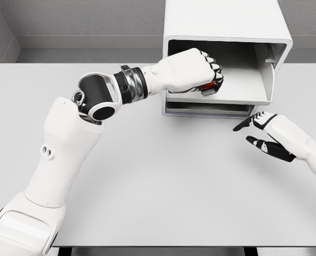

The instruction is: Slide open multi-storey tabletop storage cabinets and put open load switch and slide close multi-storey tabletop storage cabinets

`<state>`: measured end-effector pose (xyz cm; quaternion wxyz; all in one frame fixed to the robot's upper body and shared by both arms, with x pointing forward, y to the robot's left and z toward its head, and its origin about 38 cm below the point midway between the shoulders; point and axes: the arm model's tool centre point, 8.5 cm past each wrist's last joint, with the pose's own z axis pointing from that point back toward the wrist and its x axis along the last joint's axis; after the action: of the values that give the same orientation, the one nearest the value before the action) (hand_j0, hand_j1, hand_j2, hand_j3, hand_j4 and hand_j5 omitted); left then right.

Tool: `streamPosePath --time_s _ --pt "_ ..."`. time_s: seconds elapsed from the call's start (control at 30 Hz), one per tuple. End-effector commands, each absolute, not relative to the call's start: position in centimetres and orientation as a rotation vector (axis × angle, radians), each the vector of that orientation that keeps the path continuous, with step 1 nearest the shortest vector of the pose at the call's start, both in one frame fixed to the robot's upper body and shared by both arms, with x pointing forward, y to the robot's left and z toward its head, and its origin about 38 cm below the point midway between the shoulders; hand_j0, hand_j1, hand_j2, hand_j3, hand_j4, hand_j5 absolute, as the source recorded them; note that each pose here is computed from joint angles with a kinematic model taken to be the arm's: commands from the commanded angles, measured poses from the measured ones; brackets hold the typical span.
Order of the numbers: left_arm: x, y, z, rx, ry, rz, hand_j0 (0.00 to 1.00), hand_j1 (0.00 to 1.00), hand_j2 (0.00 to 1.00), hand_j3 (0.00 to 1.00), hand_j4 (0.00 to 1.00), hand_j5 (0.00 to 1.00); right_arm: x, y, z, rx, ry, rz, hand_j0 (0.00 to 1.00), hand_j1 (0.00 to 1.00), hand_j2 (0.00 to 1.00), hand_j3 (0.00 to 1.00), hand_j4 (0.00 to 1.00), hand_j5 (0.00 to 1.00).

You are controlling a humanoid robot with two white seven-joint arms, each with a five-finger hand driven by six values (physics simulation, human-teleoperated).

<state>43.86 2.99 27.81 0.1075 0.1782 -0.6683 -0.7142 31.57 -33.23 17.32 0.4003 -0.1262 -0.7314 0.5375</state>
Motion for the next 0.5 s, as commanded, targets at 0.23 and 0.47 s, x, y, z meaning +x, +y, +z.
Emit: streamPosePath --time_s 0.23,0.47 --pt "43.89 3.00 27.91 0.523 -1.970 -2.098 0.56 0.56 0.56 0.56 0.56 0.56 31.61 -33.22 17.41 -0.315 -1.855 1.353 0.60 0.60 0.60 0.60 0.60 0.60" --pt "43.89 3.00 27.90 0.525 -1.969 -2.098 0.59 0.59 0.59 0.59 0.59 0.59 31.61 -33.26 17.44 -0.317 -1.855 1.352 0.61 0.61 0.61 0.61 0.61 0.61"
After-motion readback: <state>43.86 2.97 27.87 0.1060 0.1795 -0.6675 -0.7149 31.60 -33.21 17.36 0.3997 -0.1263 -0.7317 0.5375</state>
